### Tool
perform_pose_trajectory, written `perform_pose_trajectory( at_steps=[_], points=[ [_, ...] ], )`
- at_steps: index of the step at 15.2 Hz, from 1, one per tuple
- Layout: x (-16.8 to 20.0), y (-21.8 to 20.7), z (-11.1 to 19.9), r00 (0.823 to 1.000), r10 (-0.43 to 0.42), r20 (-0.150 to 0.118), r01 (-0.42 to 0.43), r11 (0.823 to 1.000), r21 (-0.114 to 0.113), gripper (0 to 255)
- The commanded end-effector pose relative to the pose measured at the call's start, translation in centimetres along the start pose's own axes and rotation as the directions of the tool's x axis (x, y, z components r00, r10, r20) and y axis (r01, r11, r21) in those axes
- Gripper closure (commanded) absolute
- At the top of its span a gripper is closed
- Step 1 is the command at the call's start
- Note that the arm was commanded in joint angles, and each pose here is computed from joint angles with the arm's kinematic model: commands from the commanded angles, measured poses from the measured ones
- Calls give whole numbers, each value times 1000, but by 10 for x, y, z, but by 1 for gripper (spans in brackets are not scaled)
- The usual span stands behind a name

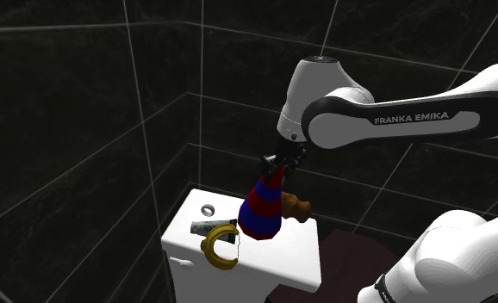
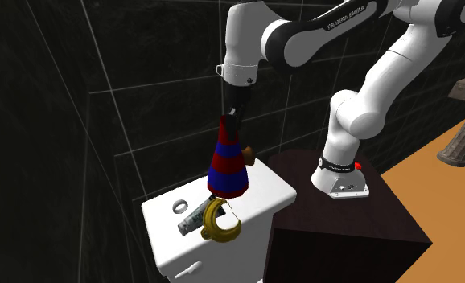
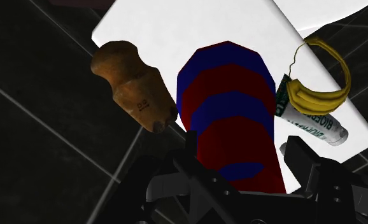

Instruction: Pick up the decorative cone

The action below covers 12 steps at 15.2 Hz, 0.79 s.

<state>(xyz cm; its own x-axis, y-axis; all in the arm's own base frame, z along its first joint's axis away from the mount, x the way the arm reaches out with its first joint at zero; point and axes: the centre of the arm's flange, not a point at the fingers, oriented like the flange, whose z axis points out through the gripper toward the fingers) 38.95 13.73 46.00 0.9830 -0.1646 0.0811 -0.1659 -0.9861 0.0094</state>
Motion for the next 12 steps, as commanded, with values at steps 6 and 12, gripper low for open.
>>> perform_pose_trajectory(
  at_steps=[6, 12],
  points=[
    [0, 0, 1, 1000, 0, 3, 0, 1000, -1, 255],
    [2, 0, -25, 1000, 0, 3, 0, 1000, -1, 255]
  ],
)
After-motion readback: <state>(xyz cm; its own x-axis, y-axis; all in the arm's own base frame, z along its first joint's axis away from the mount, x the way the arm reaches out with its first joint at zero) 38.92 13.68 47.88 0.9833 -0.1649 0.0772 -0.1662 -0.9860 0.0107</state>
